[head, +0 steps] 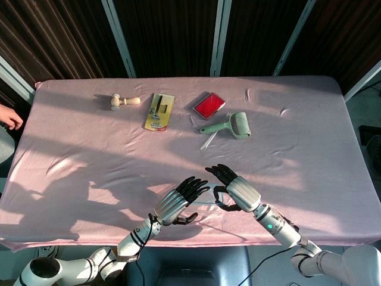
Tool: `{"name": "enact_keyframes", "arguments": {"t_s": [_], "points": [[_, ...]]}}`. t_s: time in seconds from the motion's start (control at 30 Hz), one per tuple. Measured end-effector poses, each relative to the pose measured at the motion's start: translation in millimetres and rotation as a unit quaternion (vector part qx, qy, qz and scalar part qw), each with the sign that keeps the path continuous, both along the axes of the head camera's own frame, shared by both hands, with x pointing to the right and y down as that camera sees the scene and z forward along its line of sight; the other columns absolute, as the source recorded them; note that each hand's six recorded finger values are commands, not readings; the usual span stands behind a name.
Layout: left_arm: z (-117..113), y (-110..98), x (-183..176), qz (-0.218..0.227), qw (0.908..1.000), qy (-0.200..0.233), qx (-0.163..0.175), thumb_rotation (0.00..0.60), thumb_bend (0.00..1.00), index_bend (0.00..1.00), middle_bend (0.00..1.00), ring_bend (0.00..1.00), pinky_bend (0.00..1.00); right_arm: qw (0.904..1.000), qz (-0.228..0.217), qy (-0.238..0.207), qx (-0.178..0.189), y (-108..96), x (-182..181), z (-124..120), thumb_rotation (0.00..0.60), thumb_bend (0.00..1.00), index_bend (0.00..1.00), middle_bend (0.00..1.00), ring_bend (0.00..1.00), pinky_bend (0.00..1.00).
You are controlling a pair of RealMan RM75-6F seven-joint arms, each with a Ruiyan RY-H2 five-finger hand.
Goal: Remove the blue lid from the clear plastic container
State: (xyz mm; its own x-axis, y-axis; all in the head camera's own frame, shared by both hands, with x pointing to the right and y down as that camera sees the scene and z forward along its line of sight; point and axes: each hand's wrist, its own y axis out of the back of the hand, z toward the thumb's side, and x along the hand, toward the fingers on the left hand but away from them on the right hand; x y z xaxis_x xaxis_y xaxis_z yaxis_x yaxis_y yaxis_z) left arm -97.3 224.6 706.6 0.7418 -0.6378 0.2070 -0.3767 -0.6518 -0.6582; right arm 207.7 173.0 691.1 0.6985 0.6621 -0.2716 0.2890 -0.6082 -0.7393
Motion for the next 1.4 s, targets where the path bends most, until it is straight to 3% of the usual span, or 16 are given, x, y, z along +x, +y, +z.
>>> {"name": "enact_keyframes", "arguments": {"t_s": [0.2,0.47,0.6,0.8,0.83,0.93,1.03,1.1,1.23,1.4], "points": [[-10.8,-12.5,-11.4,-0.018,0.9997,0.008,0.012,0.600,0.35,0.00,0.00,0.00,0.00,0.9995,-0.002,-0.004,0.030,-4.8,1.0,-11.3,0.600,0.56,0.81,0.17,0.00,0.00],[-31.7,-32.5,-46.3,-0.042,0.9986,0.007,0.030,0.600,0.35,0.00,0.00,0.00,0.00,0.9956,0.002,0.015,0.092,-27.7,11.1,-31.9,0.600,0.56,0.81,0.17,0.00,0.00],[-40.4,-43.0,-79.7,-0.057,0.9974,-0.013,0.042,0.600,0.35,0.00,0.00,0.00,0.00,0.9894,0.008,0.051,0.136,-45.3,25.2,-41.4,0.600,0.56,0.81,0.17,0.00,0.00],[-35.7,-49.0,-150.5,-0.080,0.9913,-0.097,0.040,0.600,0.35,0.00,0.00,0.00,0.00,0.9732,0.017,0.147,0.176,-67.2,57.3,-32.7,0.600,0.56,0.79,0.17,0.00,0.00],[-32.2,-48.4,-163.5,-0.089,0.9891,-0.113,0.033,0.600,0.35,0.00,0.00,0.00,0.00,0.9708,0.020,0.165,0.173,-69.3,63.8,-27.1,0.600,0.56,0.76,0.17,0.00,0.00],[-22.2,-44.9,-190.0,-0.110,0.9837,-0.142,0.012,0.600,0.35,0.00,0.00,0.00,0.00,0.9695,0.022,0.193,0.149,-68.3,73.1,-11.7,0.600,0.56,0.55,0.13,0.00,0.00],[-14.9,-42.5,-203.4,-0.118,0.9810,-0.154,-0.005,0.600,0.35,0.00,0.00,0.00,0.00,0.9704,0.018,0.218,0.103,-60.1,79.2,8.3,0.600,0.55,0.19,0.02,0.00,0.00],[-10.4,-40.2,-210.5,-0.118,0.9792,-0.165,-0.010,0.600,0.35,0.00,0.00,0.00,0.00,0.9705,0.014,0.228,0.077,-53.8,81.4,17.7,0.600,0.49,0.05,0.00,0.00,0.00],[-5.9,-32.8,-224.7,-0.119,0.9760,-0.182,-0.016,0.600,0.35,0.00,0.00,0.00,0.00,0.9721,0.007,0.231,0.041,-41.4,79.4,23.0,0.600,0.26,0.00,0.00,0.00,0.00],[-14.9,-28.1,-237.8,-0.125,0.9746,-0.185,-0.015,0.600,0.35,0.00,0.00,0.00,0.00,0.9725,-0.004,0.232,0.015,-27.3,81.4,10.1,0.600,0.17,0.00,0.00,0.00,0.00]]}}
